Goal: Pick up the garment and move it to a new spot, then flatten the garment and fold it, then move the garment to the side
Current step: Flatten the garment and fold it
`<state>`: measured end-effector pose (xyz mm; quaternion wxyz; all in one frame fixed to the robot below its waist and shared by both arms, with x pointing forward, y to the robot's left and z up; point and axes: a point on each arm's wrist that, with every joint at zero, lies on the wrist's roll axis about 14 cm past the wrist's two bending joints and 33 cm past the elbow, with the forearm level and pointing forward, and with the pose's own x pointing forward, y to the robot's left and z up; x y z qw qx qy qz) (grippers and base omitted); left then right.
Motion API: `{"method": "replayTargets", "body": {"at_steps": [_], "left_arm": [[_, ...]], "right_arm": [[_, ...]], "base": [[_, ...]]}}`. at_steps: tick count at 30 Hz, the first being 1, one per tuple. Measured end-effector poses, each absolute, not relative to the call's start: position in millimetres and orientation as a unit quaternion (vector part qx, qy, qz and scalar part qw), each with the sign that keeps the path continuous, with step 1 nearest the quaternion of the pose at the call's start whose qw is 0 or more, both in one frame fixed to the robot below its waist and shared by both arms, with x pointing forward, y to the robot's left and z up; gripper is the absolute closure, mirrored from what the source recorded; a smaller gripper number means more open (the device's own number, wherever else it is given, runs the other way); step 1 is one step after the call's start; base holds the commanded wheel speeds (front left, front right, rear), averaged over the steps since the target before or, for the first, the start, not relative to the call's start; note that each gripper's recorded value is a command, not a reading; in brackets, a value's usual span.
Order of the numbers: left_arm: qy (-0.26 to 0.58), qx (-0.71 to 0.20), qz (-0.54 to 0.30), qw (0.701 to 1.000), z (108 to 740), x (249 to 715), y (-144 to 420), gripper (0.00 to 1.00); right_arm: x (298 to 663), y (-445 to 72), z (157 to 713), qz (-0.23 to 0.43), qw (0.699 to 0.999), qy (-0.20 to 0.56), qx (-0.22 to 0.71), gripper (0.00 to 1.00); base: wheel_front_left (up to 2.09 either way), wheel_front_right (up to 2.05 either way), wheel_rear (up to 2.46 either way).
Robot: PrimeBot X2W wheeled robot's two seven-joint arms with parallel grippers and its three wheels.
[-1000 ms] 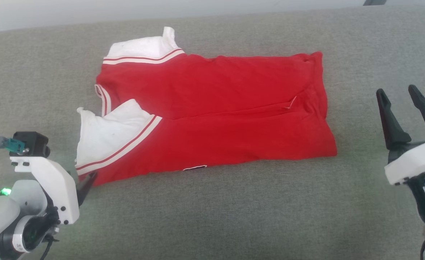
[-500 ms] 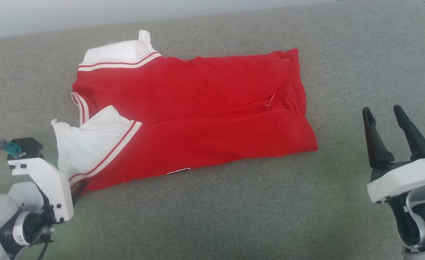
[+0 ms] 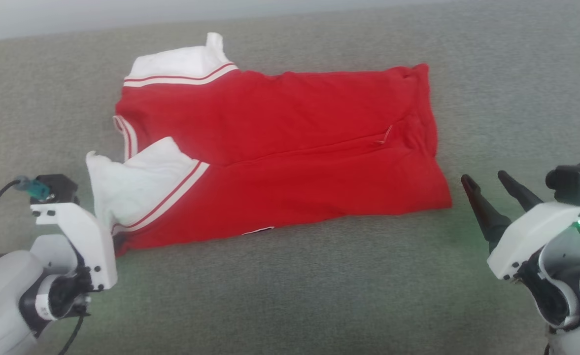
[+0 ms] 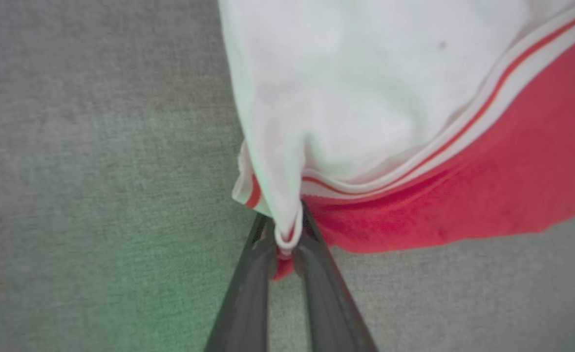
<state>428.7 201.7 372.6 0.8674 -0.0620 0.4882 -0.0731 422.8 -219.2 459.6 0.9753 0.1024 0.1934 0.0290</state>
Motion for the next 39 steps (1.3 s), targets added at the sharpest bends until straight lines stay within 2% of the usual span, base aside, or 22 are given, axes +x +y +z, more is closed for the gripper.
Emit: {"method": "replayTargets", "body": {"at_steps": [4, 15, 16, 17, 23, 28, 39], "left_arm": [[0.485, -0.065, -0.076, 0.869, 373.1, 428.1, 199.8, 1.0], [0.479, -0.074, -0.076, 0.872, 369.4, 426.4, 202.1, 1.0], [0.479, -0.075, -0.076, 0.871, 368.4, 426.0, 203.2, 1.0], [0.48, -0.076, -0.074, 0.871, 367.4, 425.6, 204.7, 1.0], [0.479, -0.084, -0.069, 0.871, 365.9, 426.2, 209.6, 1.0], [0.478, -0.086, -0.07, 0.871, 371.3, 426.0, 211.8, 1.0], [0.491, -0.07, -0.062, 0.866, 388.2, 406.0, 224.2, 1.0]], "right_arm": [[429.3, -210.4, 436.5, 0.05, 0.96, 0.256, 0.101, 0.0], [448.5, -183.6, 376.5, 0.094, 0.891, 0.435, 0.085, 0.0], [449.9, -181.2, 374.3, 0.099, 0.887, 0.444, 0.082, 0.62], [451.4, -179.0, 372.4, 0.104, 0.882, 0.453, 0.074, 1.0], [456.1, -177.4, 369.3, 0.111, 0.871, 0.475, 0.059, 1.0], [455.4, -178.8, 378.9, 0.116, 0.874, 0.469, 0.057, 1.0], [429.0, -192.0, 399.6, 0.115, 0.873, 0.468, 0.073, 1.0]], "base": [[0.0, 0.0, 0.0], [0.0, 0.0, 0.0], [0.0, 0.0, 0.0], [0.0, 0.0, 0.0], [0.0, 0.0, 0.0], [0.0, 0.0, 0.0], [0.0, 0.0, 0.0]]}}
